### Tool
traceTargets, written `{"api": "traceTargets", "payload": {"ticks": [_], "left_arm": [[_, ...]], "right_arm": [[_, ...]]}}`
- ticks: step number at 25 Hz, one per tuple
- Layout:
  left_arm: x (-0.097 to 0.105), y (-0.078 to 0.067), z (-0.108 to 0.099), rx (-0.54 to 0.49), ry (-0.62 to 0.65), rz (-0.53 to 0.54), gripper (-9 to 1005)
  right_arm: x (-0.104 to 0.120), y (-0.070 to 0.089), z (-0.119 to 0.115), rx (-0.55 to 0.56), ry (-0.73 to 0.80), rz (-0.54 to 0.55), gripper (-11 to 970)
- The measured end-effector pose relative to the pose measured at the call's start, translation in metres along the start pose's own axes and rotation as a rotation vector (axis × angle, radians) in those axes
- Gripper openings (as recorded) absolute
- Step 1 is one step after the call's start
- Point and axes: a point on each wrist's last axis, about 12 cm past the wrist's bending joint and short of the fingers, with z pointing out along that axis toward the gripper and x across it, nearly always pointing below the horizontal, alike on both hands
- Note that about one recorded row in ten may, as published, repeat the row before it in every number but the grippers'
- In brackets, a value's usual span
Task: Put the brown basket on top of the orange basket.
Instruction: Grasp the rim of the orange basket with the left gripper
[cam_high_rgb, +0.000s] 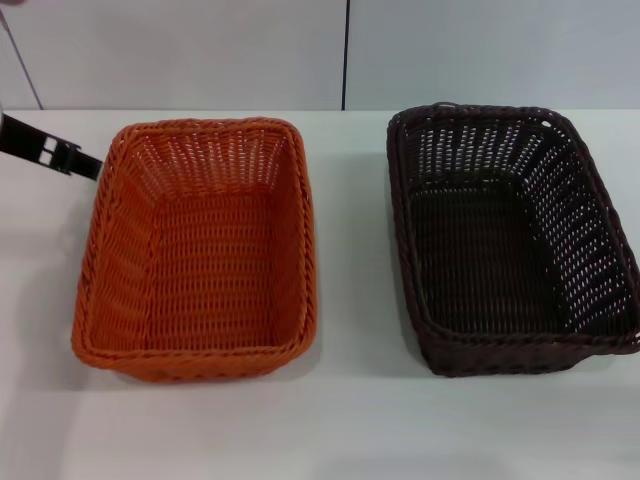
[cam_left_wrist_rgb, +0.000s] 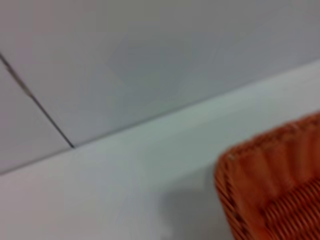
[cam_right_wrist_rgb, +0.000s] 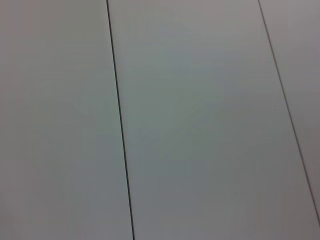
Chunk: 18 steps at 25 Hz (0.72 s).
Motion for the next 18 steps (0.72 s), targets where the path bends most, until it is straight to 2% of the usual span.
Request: {"api": "traceTargets", "payload": {"ticks": [2, 9, 18], "left_arm": [[0.000, -0.007, -0.001, 0.028, 0.041, 0.018, 785], [-0.002, -0.019, 0.001, 0.055, 0.064, 0.040, 784], [0.004, -0.022, 0.022, 0.080, 0.128, 0.016, 783]], "right_arm": [[-0.001, -0.002, -0.002, 0.005, 0.000, -0.003, 824], [0.000, -0.003, -0.005, 0.010, 0.008, -0.005, 824], [0.000, -0.006, -0.008, 0.018, 0.015, -0.010, 823]]}}
